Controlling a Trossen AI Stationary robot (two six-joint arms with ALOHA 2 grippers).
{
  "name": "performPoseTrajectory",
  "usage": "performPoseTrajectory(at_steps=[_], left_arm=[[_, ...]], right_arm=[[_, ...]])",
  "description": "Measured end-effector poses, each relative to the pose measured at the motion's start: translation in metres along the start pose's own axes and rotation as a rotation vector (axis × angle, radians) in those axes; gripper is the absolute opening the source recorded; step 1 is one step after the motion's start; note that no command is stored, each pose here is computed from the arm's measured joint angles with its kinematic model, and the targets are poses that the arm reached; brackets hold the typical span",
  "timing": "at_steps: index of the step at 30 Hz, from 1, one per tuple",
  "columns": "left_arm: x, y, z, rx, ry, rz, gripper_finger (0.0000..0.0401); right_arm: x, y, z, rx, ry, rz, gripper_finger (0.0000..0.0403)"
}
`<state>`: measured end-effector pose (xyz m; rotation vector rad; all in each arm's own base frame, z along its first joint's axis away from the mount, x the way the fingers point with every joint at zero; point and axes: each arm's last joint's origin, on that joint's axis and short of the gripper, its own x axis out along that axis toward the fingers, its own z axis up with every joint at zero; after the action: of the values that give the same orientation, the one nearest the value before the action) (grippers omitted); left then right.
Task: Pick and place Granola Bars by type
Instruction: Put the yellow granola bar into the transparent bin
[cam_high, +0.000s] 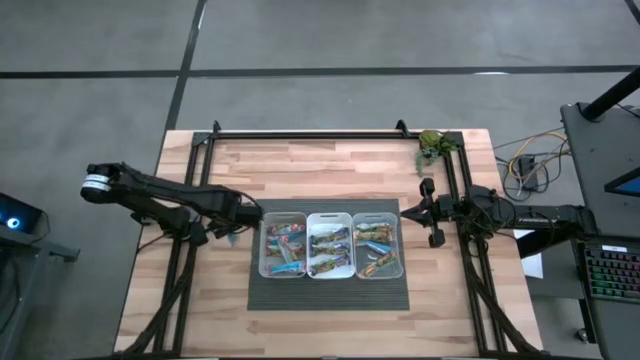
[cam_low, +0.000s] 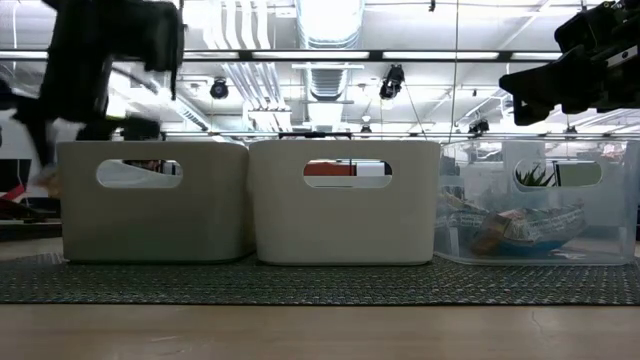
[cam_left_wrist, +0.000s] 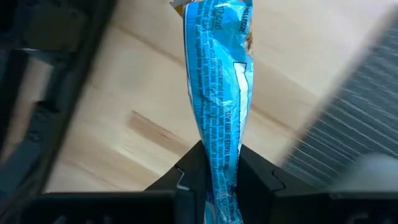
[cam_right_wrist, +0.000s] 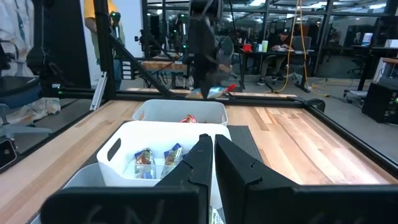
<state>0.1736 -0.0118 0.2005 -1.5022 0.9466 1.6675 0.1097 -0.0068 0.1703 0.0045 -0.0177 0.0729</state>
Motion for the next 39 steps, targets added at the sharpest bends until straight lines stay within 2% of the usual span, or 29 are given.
performPoseTrajectory(at_steps=[4, 10, 13, 17, 22, 29, 34, 39], left_arm=[[-0.027, -0.004, 0.000, 0.007, 0.014, -0.164, 0.0050], [-0.071, -0.022, -0.002, 0.043, -0.058, -0.521, 0.0050], [-0.090, -0.038, -0.010, 0.100, -0.086, -0.698, 0.0050], [-0.108, -0.062, -0.024, 0.204, -0.109, -0.882, 0.0050], [-0.114, -0.088, -0.042, 0.350, -0.146, -0.962, 0.0050], [-0.119, -0.126, -0.070, 0.616, -0.178, -1.057, 0.0050], [-0.135, -0.144, -0.083, 0.786, -0.221, -1.160, 0.0050], [-0.142, -0.161, -0.098, 0.970, -0.249, -1.190, 0.0050]], right_arm=[[0.000, 0.000, 0.000, 0.000, 0.000, 0.000, 0.0009], [0.000, 0.000, 0.000, 0.000, 0.000, 0.000, 0.0009], [0.000, 0.000, 0.000, 0.000, 0.000, 0.000, 0.0009], [0.000, 0.000, 0.000, 0.000, 0.000, 0.000, 0.0009], [0.000, 0.000, 0.000, 0.000, 0.000, 0.000, 0.0009], [0.000, 0.000, 0.000, 0.000, 0.000, 0.000, 0.0009], [0.000, 0.000, 0.000, 0.000, 0.000, 0.000, 0.0009], [0.000, 0.000, 0.000, 0.000, 0.000, 0.000, 0.0009]])
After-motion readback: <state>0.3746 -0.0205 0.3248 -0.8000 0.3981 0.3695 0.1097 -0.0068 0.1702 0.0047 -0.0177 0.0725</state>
